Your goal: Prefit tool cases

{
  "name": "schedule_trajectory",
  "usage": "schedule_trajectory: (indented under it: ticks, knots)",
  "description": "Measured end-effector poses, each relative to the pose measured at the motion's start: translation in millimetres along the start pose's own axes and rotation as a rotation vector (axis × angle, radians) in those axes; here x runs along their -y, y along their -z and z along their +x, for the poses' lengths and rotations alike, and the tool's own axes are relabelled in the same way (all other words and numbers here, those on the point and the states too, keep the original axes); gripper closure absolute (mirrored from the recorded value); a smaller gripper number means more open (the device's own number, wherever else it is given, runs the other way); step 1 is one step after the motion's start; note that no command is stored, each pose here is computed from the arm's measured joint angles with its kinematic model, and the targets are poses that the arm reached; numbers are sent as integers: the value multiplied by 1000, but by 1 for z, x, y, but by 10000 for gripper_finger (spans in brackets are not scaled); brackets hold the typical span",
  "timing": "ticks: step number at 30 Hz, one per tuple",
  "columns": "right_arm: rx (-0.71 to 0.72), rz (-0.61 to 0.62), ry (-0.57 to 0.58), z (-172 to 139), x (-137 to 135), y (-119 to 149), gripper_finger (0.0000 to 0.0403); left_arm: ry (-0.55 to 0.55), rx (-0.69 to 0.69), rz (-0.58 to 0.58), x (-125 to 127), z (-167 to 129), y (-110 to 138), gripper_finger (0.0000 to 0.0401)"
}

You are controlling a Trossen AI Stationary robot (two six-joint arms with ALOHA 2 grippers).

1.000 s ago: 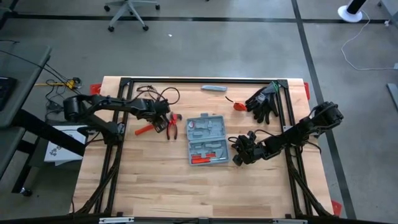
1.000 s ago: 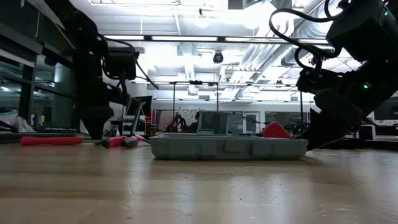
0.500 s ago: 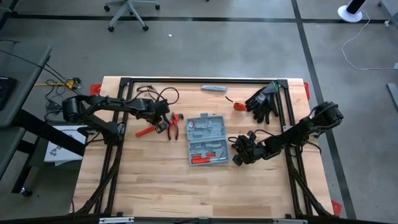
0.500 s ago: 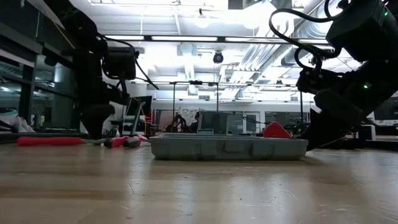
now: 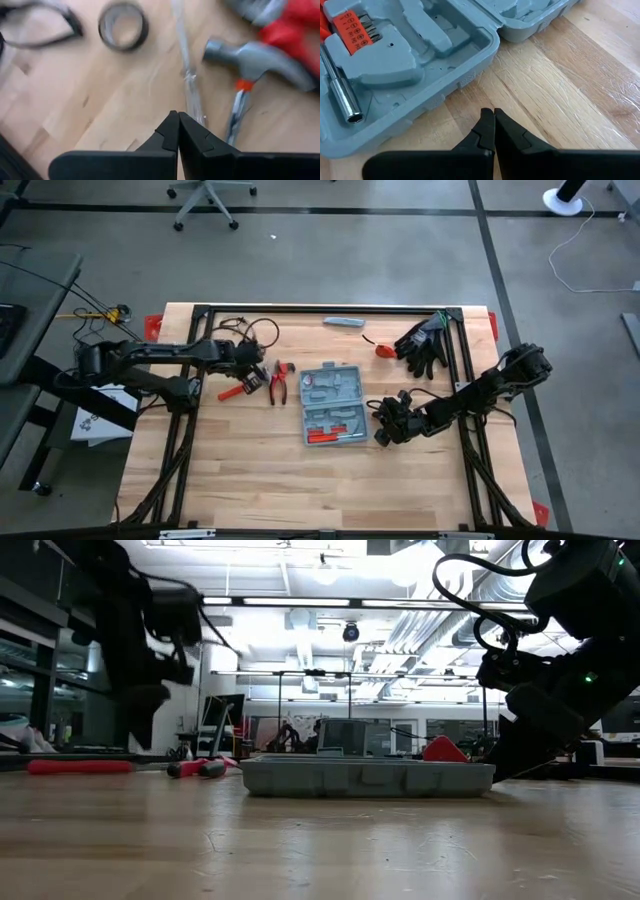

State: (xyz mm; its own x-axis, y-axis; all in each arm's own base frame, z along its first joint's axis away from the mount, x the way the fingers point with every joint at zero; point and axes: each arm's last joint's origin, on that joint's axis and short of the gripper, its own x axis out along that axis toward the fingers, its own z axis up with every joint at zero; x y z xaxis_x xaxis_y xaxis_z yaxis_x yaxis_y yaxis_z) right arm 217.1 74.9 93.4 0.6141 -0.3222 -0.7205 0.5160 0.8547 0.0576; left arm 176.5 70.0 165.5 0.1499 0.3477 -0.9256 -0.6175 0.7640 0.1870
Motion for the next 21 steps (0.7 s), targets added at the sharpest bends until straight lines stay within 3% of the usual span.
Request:
schedule_trajectory:
  ticks: [6,13,21]
  knots:
    - [9,-2,12,0,0,0,403,33,51,-16,-1,-12,1,398]
    - [14,-1,20,0,1,0,403,71,67,-52,5,-1,-8,397]
    - [16,-3,22,0,1,0,402,30,-53,-11,13,29,-9,318]
